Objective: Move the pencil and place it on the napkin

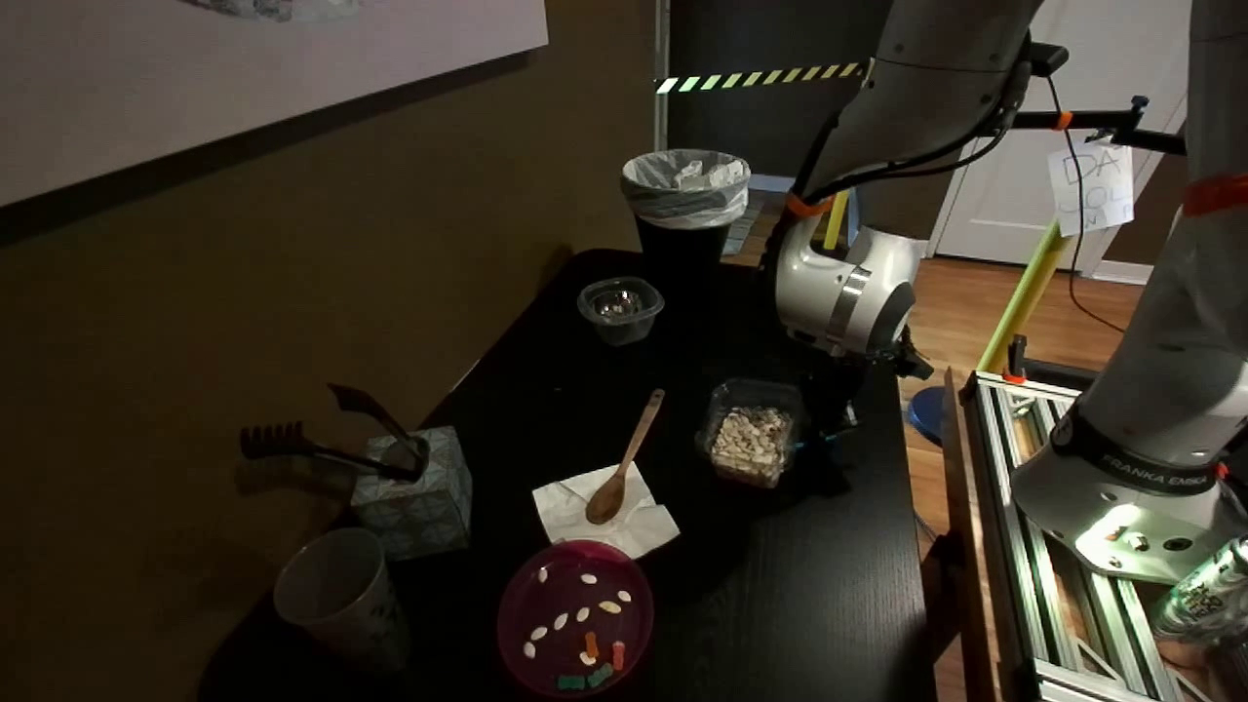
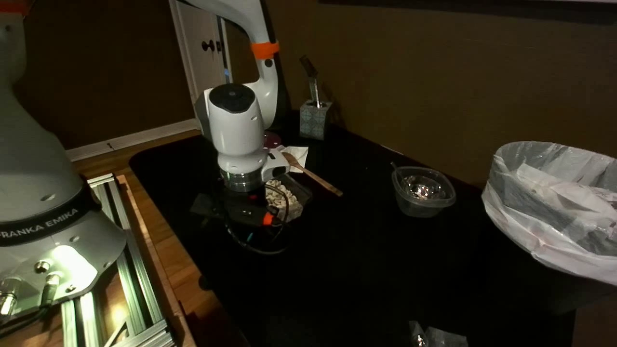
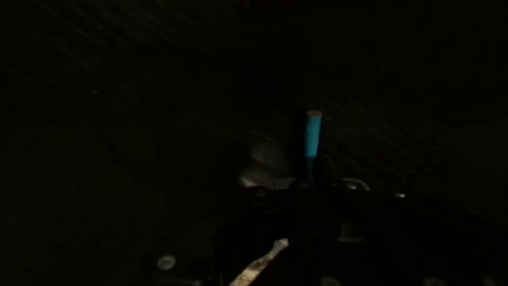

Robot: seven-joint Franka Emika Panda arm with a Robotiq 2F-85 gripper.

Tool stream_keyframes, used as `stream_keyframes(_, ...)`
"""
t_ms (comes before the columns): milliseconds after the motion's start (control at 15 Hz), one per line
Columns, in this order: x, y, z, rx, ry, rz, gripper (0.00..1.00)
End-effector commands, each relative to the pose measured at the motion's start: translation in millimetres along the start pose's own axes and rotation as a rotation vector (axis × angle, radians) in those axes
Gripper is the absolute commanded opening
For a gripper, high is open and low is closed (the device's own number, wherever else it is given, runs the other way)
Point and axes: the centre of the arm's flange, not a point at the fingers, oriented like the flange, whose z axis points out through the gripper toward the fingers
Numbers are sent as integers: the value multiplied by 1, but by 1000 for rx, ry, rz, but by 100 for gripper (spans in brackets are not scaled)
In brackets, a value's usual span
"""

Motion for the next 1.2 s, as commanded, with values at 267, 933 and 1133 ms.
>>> stream_keyframes(267, -30, -8, -46, 22, 37, -56, 2)
stream_keyframes(933, -47, -9, -53, 130, 214, -421, 2)
stream_keyframes(1133, -53, 2, -55, 195, 280, -547, 2)
